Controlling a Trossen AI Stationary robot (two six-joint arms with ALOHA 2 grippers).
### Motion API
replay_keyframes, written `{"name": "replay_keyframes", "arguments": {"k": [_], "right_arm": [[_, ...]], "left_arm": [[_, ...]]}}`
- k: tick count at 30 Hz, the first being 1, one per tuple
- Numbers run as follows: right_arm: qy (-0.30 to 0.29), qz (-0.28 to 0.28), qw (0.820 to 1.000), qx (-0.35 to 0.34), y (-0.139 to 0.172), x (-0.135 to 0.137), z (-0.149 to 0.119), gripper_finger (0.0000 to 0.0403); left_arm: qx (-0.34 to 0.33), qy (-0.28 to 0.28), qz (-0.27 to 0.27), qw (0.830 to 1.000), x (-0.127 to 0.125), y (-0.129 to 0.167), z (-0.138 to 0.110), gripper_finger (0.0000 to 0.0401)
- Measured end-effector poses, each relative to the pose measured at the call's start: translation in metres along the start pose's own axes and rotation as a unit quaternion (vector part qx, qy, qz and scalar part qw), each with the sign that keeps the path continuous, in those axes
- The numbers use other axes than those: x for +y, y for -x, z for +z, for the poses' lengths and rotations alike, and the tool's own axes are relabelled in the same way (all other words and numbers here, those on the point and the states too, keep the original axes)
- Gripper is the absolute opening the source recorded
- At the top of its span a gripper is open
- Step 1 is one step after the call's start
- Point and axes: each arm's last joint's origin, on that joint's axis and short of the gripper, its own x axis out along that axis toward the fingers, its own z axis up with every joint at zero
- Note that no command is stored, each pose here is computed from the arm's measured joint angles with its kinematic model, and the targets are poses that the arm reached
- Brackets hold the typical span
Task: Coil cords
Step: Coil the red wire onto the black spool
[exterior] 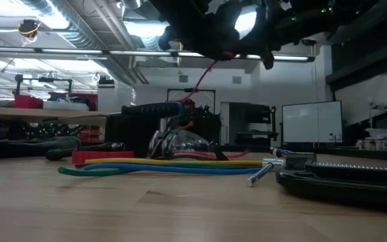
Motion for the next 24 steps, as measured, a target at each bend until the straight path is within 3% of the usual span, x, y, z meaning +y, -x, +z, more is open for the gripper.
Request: {"name": "replay_keyframes", "arguments": {"k": [17, 24], "right_arm": [[0.016, 0.017, 0.995, 0.097, 0.022, 0.005, -0.012, 0.0001], [0.016, 0.016, 0.994, 0.103, 0.022, 0.005, -0.014, 0.0001]], "left_arm": [[-0.005, -0.015, 0.0, 1.0, -0.001, 0.001, 0.001, 0.0], [-0.005, -0.018, 0.004, 1.0, 0.002, -0.004, 0.002, 0.0008]]}}
